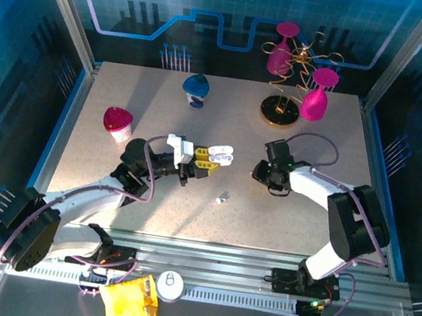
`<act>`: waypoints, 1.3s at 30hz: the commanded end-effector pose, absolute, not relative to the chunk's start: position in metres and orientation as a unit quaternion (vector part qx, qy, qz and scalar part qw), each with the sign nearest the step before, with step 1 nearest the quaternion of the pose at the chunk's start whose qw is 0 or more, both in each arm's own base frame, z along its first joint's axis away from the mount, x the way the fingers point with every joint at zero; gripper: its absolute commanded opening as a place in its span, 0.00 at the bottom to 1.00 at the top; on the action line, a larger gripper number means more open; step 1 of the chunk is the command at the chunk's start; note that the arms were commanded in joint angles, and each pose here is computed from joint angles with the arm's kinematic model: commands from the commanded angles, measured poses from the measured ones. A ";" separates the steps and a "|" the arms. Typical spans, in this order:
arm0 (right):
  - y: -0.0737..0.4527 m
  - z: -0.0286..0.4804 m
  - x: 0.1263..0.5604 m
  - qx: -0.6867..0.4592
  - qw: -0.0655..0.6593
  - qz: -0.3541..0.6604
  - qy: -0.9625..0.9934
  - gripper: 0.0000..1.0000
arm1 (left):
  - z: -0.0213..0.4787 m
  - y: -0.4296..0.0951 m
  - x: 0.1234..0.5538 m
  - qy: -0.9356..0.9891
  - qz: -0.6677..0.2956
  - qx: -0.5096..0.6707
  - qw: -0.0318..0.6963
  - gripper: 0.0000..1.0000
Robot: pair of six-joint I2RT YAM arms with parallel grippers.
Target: Insert wireless bluetooth earbuds into charging case
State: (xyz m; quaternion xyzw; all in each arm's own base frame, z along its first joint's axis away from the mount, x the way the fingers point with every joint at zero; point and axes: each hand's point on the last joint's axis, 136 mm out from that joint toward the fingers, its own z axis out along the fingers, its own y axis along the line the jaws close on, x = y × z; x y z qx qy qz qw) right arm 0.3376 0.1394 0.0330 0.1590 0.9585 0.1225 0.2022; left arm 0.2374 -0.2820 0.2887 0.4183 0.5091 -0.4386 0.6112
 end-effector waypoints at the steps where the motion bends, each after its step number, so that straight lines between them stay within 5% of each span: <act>1: 0.152 0.039 0.352 0.154 0.211 0.135 0.956 0.36 | 0.286 -0.283 0.237 0.503 -0.432 0.426 0.616 0.19; 18: 0.159 0.021 0.354 0.128 0.177 0.135 0.966 0.17 | 0.281 -0.284 0.239 0.508 -0.430 0.426 0.613 0.20; 23: 0.168 0.032 0.353 0.033 0.191 0.138 0.971 0.15 | 0.277 -0.284 0.241 0.515 -0.429 0.423 0.610 0.20; 39: 0.202 0.162 0.310 -0.336 0.422 0.055 0.840 0.17 | 0.260 -0.283 0.267 0.561 -0.424 0.384 0.598 0.19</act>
